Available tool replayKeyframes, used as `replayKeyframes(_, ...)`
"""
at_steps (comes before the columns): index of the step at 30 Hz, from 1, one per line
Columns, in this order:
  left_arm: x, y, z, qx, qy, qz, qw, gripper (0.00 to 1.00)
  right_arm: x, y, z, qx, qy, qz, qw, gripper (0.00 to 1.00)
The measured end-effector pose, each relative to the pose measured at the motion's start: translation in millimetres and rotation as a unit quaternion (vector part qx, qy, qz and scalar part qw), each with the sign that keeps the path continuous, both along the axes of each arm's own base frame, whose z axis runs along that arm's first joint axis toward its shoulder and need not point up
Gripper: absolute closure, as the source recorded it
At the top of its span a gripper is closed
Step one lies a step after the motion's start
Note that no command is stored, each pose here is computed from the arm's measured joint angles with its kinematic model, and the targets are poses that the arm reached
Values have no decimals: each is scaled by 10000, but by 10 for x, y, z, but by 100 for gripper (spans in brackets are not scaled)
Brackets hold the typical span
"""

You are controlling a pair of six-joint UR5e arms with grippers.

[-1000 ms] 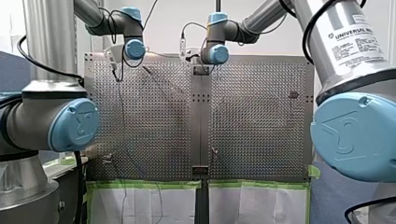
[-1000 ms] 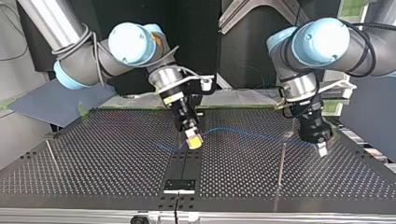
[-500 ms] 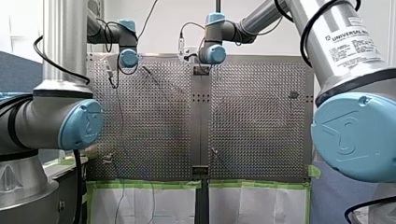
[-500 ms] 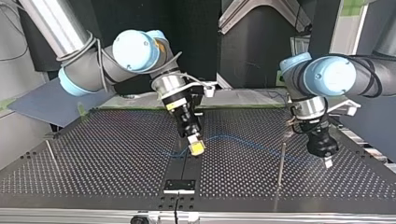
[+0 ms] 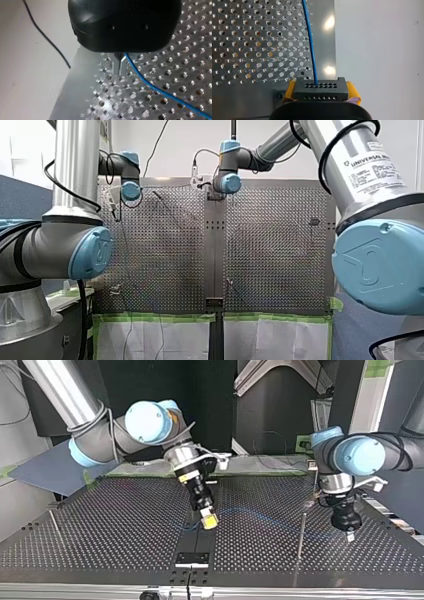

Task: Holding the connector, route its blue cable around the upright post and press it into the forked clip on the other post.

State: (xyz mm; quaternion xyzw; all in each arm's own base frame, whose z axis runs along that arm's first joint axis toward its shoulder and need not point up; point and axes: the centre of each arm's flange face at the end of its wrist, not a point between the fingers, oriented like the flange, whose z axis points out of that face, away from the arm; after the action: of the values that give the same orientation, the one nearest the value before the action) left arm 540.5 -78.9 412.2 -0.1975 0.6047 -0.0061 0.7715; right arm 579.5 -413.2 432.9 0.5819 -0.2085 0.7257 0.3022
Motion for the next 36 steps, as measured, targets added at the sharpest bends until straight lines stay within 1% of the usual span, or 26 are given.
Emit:
replayKeyframes(4, 49, -46, -83, 29, 70, -185, 9998, 95, -18, -53, -19, -8, -12, -33, 10000, 100)
replayKeyframes(7, 103, -96, -196, 56, 175, -351, 9992, 95, -20, -86, -51, -5, -9, -44, 10000, 100)
replayKeyframes(15, 220, -213, -436, 101, 345, -758, 9965, 95, 14, -183, -259, 77, 71, -61, 9999, 100)
replayKeyframes(18, 236, -245, -479, 109, 375, -842, 9957, 95, 41, -225, -397, 143, 129, -72, 9998, 100)
replayKeyframes(20, 238, -257, -492, 110, 391, -858, 9955, 90, 56, -249, -485, 191, 174, -84, 9996, 100)
replayKeyframes(21, 238, -262, -497, 109, 397, -859, 9954, 90, 60, -258, -518, 212, 194, -90, 9995, 100)
replayKeyframes(22, 236, -267, -503, 108, 405, -860, 9954, 88, 63, -265, -549, 235, 216, -96, 9994, 100)
replayKeyframes(23, 234, -276, -516, 105, 421, -861, 9953, 84, 66, -271, -588, 265, 248, -101, 9993, 100)
replayKeyframes(24, 233, -283, -530, 103, 437, -864, 9952, 84, 69, -275, -617, 289, 275, -106, 9991, 100)
replayKeyframes(26, 227, -298, -575, 95, 496, -873, 9949, 69, 73, -277, -684, 356, 344, -111, 9987, 100)
replayKeyframes(28, 216, -309, -612, 83, 562, -869, 9946, 69, 74, -278, -735, 419, 397, -114, 9983, 100)
replayKeyframes(32, 188, -333, -659, 20, 661, -872, 9940, 69, 67, -260, -845, 586, 544, -113, 9967, 100)
replayKeyframes(34, 184, -351, -663, -33, 652, -917, 9936, 69, 69, -250, -900, 652, 618, -110, 9959, 100)
replayKeyframes(36, 187, -381, -660, -111, 615, -1013, 9929, 69, 77, -234, -969, 724, 708, -101, 9948, 100)
